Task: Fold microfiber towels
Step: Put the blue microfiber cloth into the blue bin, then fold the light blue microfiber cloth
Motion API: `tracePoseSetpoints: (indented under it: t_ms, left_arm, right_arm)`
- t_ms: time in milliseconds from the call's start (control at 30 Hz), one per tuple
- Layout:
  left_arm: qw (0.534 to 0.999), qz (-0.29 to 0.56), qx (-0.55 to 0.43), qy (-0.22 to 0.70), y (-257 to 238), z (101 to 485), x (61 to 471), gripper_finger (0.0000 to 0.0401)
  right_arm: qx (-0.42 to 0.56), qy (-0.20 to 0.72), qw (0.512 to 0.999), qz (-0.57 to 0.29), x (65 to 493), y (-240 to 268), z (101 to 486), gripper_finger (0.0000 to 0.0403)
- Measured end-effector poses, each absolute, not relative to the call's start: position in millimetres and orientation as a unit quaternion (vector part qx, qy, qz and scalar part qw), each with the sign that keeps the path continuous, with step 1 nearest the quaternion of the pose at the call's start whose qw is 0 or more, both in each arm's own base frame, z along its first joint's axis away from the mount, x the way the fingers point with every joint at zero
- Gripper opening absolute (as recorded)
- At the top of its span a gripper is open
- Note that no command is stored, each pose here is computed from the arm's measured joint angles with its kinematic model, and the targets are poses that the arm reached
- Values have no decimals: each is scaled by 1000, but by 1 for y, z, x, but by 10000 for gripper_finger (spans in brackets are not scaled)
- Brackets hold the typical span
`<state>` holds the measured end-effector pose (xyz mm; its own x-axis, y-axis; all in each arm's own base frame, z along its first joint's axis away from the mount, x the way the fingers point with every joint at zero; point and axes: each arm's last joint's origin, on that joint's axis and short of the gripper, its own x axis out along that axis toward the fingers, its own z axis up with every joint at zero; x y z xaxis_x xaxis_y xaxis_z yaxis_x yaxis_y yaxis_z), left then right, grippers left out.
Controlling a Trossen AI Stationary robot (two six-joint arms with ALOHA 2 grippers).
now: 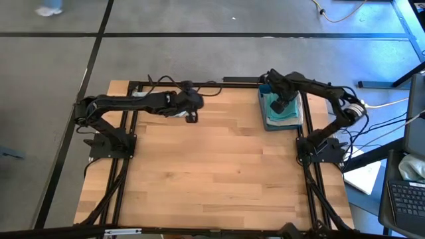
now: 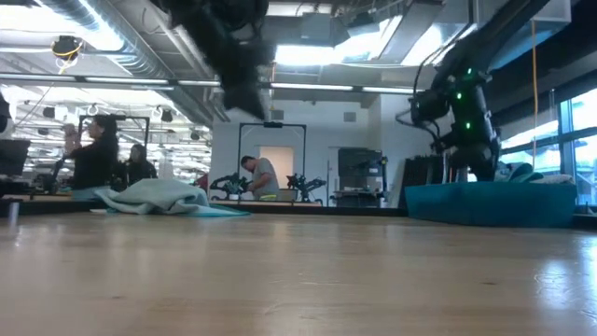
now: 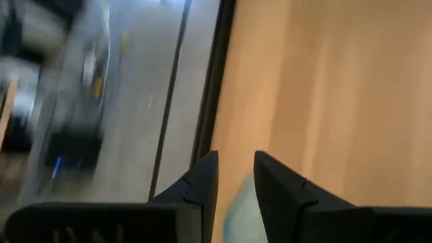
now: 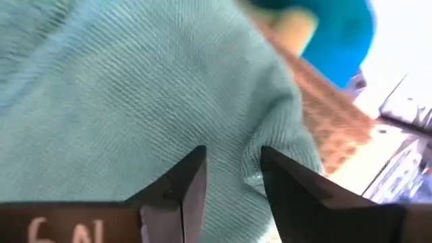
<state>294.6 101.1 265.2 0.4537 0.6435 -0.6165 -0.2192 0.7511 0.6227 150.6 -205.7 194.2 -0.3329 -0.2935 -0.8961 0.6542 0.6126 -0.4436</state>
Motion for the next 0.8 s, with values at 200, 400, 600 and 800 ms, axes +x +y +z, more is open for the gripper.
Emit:
tracePoseSetpoints:
  t_ms: [200,400,600,800]
  left_arm:
    - [820,252,132,496,108,262,267,86]
    - [813,236,117,519,128,234,251,86]
    - [857,217,25,467,160,225,246,121]
    - [840,191,-69,504,175,193,245,188]
  right_arm:
    - [76,604,664,-433,160,-186,236,144]
    - [62,370,902,-213,185,-156,264,144]
    - [30,199,978,-52,204,-126,242,144]
    - [-4,162,987,-22,213,-103,225,152]
